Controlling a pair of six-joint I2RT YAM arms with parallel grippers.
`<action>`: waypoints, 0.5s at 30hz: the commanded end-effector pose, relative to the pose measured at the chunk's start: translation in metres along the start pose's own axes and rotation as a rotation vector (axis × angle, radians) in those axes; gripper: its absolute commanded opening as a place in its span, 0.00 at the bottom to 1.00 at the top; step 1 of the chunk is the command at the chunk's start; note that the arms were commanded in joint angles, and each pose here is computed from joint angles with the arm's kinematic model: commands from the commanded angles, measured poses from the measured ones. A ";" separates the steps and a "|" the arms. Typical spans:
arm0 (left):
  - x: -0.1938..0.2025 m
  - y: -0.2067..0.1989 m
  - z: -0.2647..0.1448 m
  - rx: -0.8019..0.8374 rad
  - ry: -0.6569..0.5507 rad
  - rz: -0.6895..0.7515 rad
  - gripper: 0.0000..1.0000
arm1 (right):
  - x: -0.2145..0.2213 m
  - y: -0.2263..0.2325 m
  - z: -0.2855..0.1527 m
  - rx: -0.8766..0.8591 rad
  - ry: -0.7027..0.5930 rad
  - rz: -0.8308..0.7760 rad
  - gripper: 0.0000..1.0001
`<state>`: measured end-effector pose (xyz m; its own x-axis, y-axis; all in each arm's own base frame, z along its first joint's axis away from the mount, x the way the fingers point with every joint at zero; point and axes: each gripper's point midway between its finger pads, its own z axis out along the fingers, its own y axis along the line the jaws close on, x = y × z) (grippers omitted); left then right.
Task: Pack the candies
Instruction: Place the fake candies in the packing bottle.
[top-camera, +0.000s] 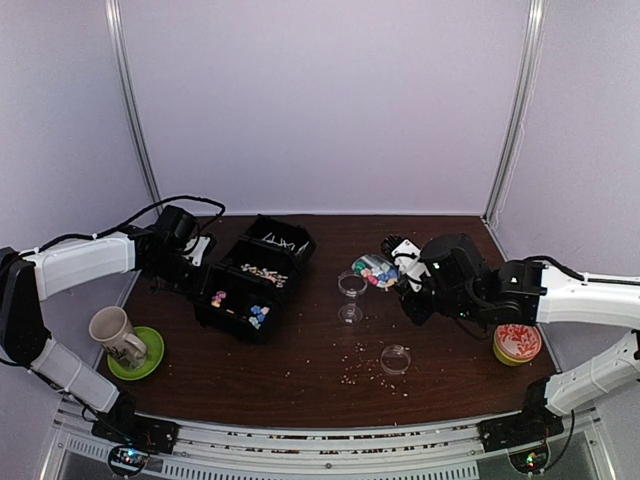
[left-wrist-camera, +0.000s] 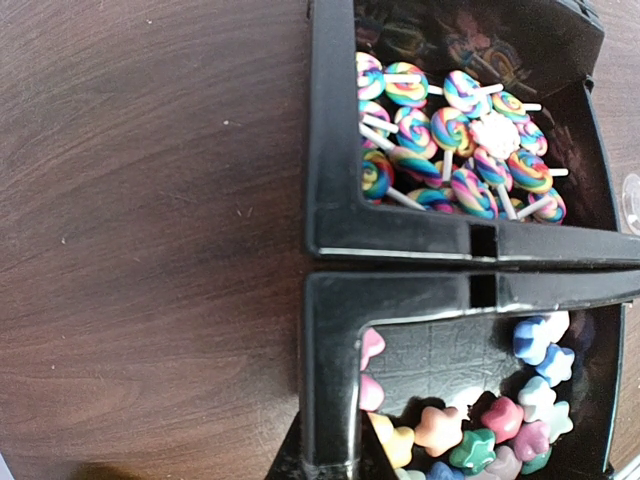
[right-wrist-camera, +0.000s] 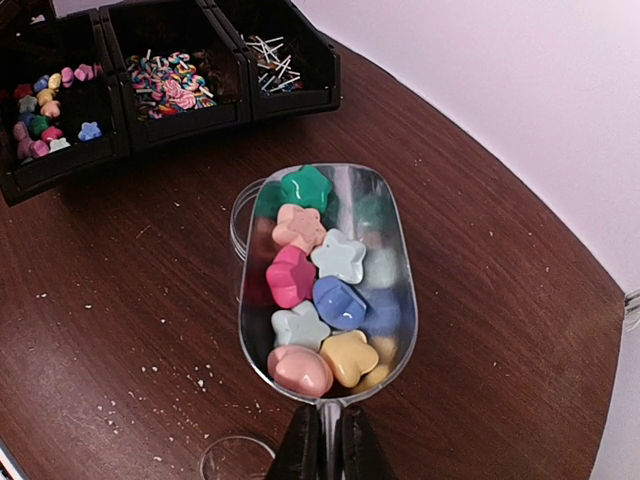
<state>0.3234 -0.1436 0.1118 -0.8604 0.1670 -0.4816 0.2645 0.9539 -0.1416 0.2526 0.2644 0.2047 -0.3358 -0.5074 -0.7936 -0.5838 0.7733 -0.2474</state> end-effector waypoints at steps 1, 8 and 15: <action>-0.078 -0.021 -0.043 0.087 -0.290 0.012 0.00 | -0.009 -0.008 -0.001 0.035 0.013 0.021 0.00; -0.077 -0.022 -0.042 0.094 -0.284 0.013 0.00 | -0.004 -0.008 0.004 0.039 0.069 -0.004 0.00; -0.077 -0.022 -0.042 0.095 -0.284 0.013 0.00 | -0.001 -0.007 0.007 0.035 0.124 -0.021 0.00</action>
<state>0.3235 -0.1436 0.1121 -0.8599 0.1672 -0.4823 0.2649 0.9538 -0.1415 0.2562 0.2630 0.1917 -0.4025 -0.5739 -0.7132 -0.5890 0.7587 -0.2782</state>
